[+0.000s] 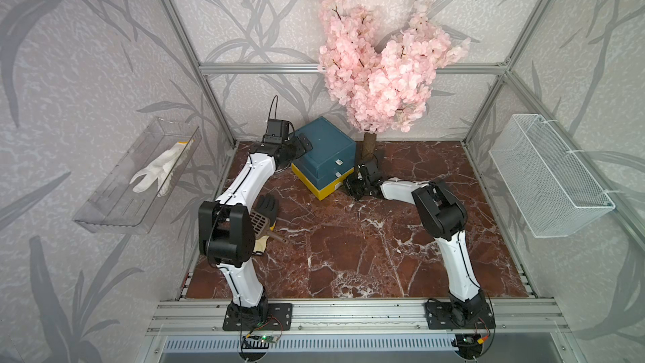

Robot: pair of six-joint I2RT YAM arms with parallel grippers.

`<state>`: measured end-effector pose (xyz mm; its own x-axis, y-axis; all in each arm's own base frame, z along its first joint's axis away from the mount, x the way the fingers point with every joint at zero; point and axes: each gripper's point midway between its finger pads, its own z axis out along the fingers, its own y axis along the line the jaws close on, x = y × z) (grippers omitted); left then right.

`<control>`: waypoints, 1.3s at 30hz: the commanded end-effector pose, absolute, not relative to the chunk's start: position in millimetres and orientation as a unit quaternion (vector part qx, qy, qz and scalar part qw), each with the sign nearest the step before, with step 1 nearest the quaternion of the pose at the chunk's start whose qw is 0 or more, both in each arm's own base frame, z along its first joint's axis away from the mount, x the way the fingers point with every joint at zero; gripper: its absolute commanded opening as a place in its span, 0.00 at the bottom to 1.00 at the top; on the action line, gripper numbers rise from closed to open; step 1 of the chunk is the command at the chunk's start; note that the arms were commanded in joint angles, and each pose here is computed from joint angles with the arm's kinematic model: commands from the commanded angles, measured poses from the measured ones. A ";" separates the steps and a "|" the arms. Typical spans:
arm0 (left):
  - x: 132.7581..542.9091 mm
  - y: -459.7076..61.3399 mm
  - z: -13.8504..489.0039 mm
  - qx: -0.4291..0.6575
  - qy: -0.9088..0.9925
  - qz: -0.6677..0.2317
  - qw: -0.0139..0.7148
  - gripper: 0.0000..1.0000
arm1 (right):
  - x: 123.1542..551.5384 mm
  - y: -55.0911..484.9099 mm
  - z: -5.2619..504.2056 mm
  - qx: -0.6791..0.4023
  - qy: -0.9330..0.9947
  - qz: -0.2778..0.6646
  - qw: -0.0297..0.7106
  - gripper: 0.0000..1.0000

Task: Please place the pencils in the drawer according to their color
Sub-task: Close the drawer in the storage box, then reset both arms

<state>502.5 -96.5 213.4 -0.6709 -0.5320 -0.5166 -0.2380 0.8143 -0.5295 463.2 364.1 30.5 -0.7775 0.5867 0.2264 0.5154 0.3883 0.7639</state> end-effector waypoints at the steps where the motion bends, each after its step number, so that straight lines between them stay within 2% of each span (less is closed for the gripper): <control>1: 465.7 -99.4 160.6 -0.208 0.928 -0.176 0.252 1.00 | 471.2 377.2 40.8 0.324 0.823 0.465 0.044 0.07; 7: 465.5 -98.0 167.8 -0.202 0.927 -0.176 0.262 1.00 | 459.7 370.7 43.5 0.320 0.820 0.472 0.046 0.13; 10: 469.8 -97.0 187.1 -0.194 0.923 -0.179 0.281 1.00 | 443.1 356.8 58.2 0.310 0.820 0.477 0.057 0.21; 17: 477.9 -86.0 281.9 -0.168 0.891 -0.181 0.381 1.00 | 387.6 304.5 107.6 0.254 0.834 0.480 0.092 0.44; 24: 447.7 -58.6 360.3 -0.148 0.850 -0.137 0.487 1.00 | 338.0 229.7 171.7 0.189 0.866 0.426 0.181 0.55; 26: 434.7 -47.1 367.9 -0.149 0.838 -0.112 0.512 1.00 | 329.8 205.3 192.6 0.174 0.872 0.398 0.226 0.63; 28: 421.1 -34.0 373.7 -0.151 0.818 -0.085 0.549 1.00 | 323.9 177.4 212.0 0.163 0.877 0.357 0.278 0.99; 34: 374.3 2.2 369.6 -0.135 0.743 0.017 0.655 1.00 | 323.1 84.6 248.3 0.178 0.870 0.215 0.407 0.99; 39: 354.1 26.6 326.9 -0.100 0.748 0.135 0.642 1.00 | 338.9 10.5 246.4 0.220 0.845 0.134 0.470 0.99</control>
<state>358.3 6.9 309.8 -0.2313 -0.1214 -0.9653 -0.2379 0.9691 -0.0649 338.1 47.5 264.8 -0.4857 0.5725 -0.6606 0.1749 0.8041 0.5682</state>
